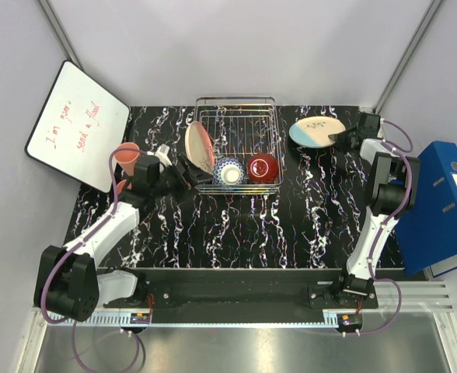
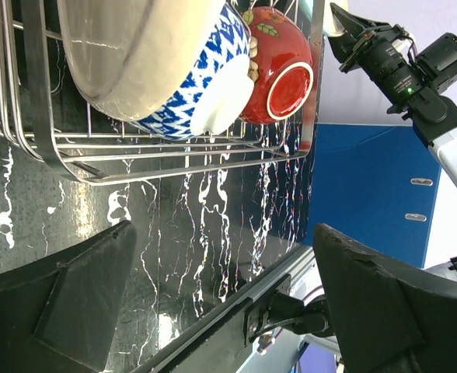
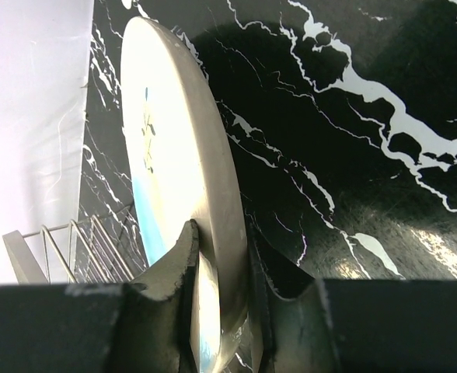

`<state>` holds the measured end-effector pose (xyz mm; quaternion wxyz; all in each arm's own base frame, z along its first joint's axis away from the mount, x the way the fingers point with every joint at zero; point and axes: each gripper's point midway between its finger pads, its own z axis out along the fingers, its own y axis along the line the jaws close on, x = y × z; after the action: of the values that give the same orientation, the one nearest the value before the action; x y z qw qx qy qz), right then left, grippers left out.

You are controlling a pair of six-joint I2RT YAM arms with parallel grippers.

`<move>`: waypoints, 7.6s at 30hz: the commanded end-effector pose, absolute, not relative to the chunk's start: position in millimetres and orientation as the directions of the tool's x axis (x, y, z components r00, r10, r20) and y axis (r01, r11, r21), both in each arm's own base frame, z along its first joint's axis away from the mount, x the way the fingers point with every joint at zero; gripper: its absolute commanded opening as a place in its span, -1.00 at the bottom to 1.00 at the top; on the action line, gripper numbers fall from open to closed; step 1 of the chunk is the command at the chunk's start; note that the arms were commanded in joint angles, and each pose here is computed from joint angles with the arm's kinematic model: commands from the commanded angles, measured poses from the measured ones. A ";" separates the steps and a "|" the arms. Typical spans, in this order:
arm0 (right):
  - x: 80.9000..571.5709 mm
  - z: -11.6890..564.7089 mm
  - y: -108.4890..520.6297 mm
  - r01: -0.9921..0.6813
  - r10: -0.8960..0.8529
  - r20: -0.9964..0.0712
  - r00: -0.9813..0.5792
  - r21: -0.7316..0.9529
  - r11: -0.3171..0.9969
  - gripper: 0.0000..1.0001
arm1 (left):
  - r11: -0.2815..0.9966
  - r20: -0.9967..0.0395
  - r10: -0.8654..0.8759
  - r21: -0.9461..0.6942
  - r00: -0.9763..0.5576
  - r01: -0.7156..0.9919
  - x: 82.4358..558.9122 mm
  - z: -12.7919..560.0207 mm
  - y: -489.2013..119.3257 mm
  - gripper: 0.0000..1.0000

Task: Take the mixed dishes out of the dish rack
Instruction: Place the plate at the center of the board, then pick up the plate from the dish rack, then place the plate at the center of the board.

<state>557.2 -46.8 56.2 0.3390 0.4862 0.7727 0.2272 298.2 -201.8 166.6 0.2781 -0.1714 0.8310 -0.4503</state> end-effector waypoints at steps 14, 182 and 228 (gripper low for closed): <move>434.1 -21.1 -35.0 0.806 0.861 -0.150 -0.486 0.302 0.508 -0.27 | 0.520 -0.334 -0.502 -0.854 -0.797 0.031 290.0 181.8 -214.4 0.97; 340.9 363.1 216.5 -0.446 0.583 -0.539 -0.608 0.840 0.310 -1.00 | 0.243 -0.421 -0.495 -0.907 -0.760 0.343 433.0 359.0 -241.4 0.88; 550.1 184.4 -35.6 0.303 0.891 -0.424 -0.163 0.838 0.454 -1.00 | 0.463 -0.382 -0.619 -0.883 -0.686 0.074 317.3 230.3 -167.8 0.89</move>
<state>529.0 -28.2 145.2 0.4292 0.4410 0.7433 0.2624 314.1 -167.4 227.4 0.3358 -0.1918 0.7819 -0.4890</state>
